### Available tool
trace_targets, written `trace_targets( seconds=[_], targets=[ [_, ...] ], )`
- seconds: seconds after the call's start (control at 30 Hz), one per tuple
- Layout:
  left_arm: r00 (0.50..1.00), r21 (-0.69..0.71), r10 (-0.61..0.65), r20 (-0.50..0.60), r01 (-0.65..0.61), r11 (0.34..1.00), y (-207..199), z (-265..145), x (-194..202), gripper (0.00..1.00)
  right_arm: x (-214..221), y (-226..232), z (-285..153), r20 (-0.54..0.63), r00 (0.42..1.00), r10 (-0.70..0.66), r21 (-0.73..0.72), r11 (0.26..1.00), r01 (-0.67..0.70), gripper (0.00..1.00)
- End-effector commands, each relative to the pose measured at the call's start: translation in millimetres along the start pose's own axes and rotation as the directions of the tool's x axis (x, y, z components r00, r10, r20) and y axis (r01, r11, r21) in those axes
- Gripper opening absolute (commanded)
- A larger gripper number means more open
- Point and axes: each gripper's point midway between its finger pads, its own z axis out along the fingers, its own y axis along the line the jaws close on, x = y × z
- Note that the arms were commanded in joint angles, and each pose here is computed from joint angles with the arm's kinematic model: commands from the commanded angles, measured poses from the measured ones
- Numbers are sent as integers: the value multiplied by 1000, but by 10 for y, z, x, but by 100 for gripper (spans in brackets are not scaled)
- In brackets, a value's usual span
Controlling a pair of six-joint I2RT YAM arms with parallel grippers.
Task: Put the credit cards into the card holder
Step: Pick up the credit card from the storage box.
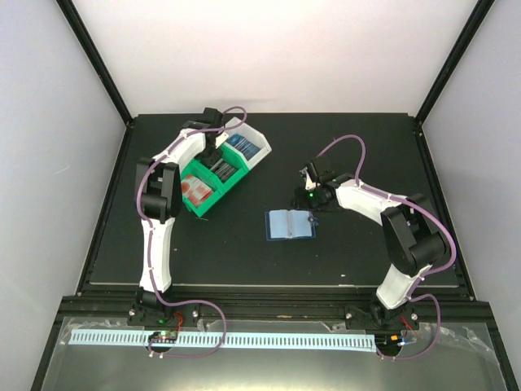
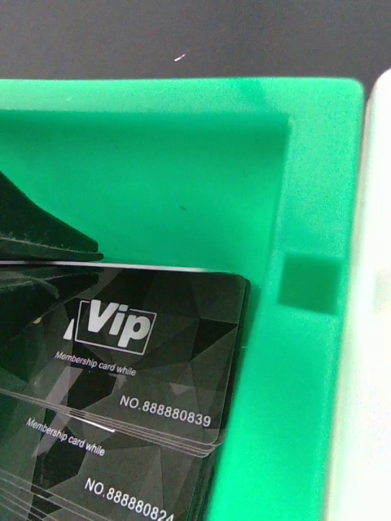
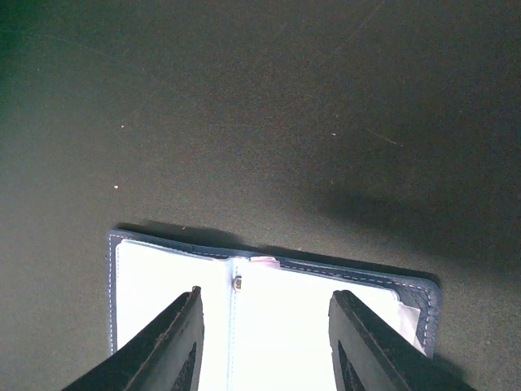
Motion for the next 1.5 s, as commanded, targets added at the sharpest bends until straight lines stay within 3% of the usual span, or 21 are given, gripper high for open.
trace_targets(
  seconds=[0.0,0.13,0.27,0.4,0.5,0.63,0.77,0.87,0.97,1.13,1.33,1.47],
  targets=[
    [999,29,-27,47,26,999,34,-156,-137,2,-34,3,-62,22,1000,-10,1,1000,10,44],
    [992,80,-64,109,56,995,76,-567,-238,2,-97,50,-201,51,998,-21,-1,1000,21,44],
    [967,221,-172,189,129,967,16,-1143,-312,2,-183,190,-472,106,993,-48,-43,998,53,45],
    [922,394,-302,241,192,899,-208,-1667,-272,2,-260,442,-825,176,981,-79,-142,984,105,45],
    [874,553,-421,241,233,800,-432,-2066,-186,2,-265,713,-1079,213,972,-95,-271,951,152,45],
    [791,808,-596,138,258,529,-798,-2676,-27,2,-209,1165,-1426,238,967,-90,-510,836,203,56],
    [727,968,-685,-59,210,139,-1194,-3215,186,2,-199,1534,-1819,242,970,-16,-717,670,190,65],
    [690,970,-682,-242,190,-152,-1394,-3433,330,2,-180,1682,-2063,223,974,31,-806,568,167,68],
    [686,912,-609,-399,229,-341,-1615,-3581,499,2,-143,1756,-2154,172,984,54,-846,519,119,68],
    [706,866,-530,-470,253,-432,-1959,-3730,579,1,-15,1722,-1923,63,996,60,-830,557,19,67],
    [709,850,-504,-493,267,-454,-2121,-3716,553,2,120,1431,-1647,59,994,88,-718,696,-19,66],
    [699,842,-502,-510,286,-457,-2176,-3588,526,1,212,1314,-1555,52,993,107,-691,722,-42,63]
  ],
)
